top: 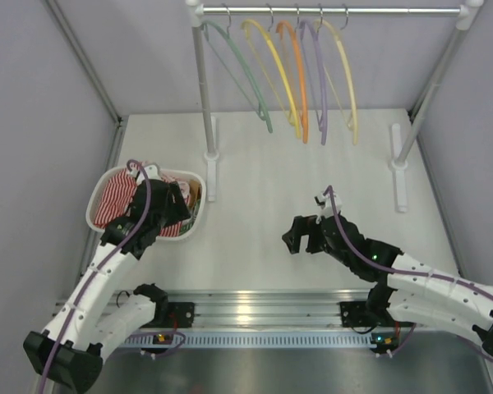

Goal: Place the tank top on the hanger

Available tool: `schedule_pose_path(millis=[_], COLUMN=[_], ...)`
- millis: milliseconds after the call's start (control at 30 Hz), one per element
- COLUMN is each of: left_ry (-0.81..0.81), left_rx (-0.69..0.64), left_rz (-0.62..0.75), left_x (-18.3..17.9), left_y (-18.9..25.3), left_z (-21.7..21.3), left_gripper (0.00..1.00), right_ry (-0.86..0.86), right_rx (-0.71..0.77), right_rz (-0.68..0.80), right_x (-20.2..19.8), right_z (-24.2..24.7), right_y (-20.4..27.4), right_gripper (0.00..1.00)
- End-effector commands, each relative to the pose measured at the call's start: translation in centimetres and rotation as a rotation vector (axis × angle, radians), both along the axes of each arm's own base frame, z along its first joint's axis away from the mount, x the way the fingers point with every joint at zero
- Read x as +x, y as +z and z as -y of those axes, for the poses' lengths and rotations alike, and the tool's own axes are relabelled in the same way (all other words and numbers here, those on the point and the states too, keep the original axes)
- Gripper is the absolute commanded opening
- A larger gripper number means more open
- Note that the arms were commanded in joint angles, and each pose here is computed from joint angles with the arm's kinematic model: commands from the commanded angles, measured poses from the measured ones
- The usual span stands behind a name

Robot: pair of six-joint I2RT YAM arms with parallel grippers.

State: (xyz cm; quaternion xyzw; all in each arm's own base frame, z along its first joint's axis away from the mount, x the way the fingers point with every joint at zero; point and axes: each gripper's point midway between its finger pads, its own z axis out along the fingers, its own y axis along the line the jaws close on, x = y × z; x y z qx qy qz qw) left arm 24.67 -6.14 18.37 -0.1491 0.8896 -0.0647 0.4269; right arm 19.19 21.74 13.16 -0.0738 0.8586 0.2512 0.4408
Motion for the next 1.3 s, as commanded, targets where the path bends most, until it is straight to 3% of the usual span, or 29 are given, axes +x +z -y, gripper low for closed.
schedule_pose_path(millis=[0, 267, 467, 1067, 1167, 1267], left_ry=[0.078, 0.146, 0.162, 0.200, 0.193, 0.185], left_rx=[0.049, 0.129, 0.206, 0.292, 0.300, 0.288], left_rz=[0.005, 0.014, -0.038, -0.138, -0.139, -0.137], left_x=[1.3, 4.6, 6.9, 8.5, 8.4, 7.9], left_y=[0.7, 0.8, -0.5, -4.6, -4.6, -3.6], left_z=[-1.2, -1.8, -2.0, -3.3, -3.5, -3.6], left_gripper=[0.72, 0.66, 0.55, 0.45, 0.33, 0.07], right_ry=[0.045, 0.057, 0.067, 0.151, 0.183, 0.208], right_rx=[0.051, 0.066, 0.064, 0.141, 0.170, 0.188], right_rz=[0.024, 0.009, 0.002, 0.007, 0.013, 0.011], right_x=[-0.5, -0.8, -1.0, -0.9, -0.4, 0.1], right_z=[-1.0, -1.2, -1.3, -4.3, -6.0, -7.6], right_y=[0.9, 0.6, 0.4, 1.8, 2.7, 3.6], right_gripper=[1.00, 1.00, 1.00, 1.00, 1.00, 1.00])
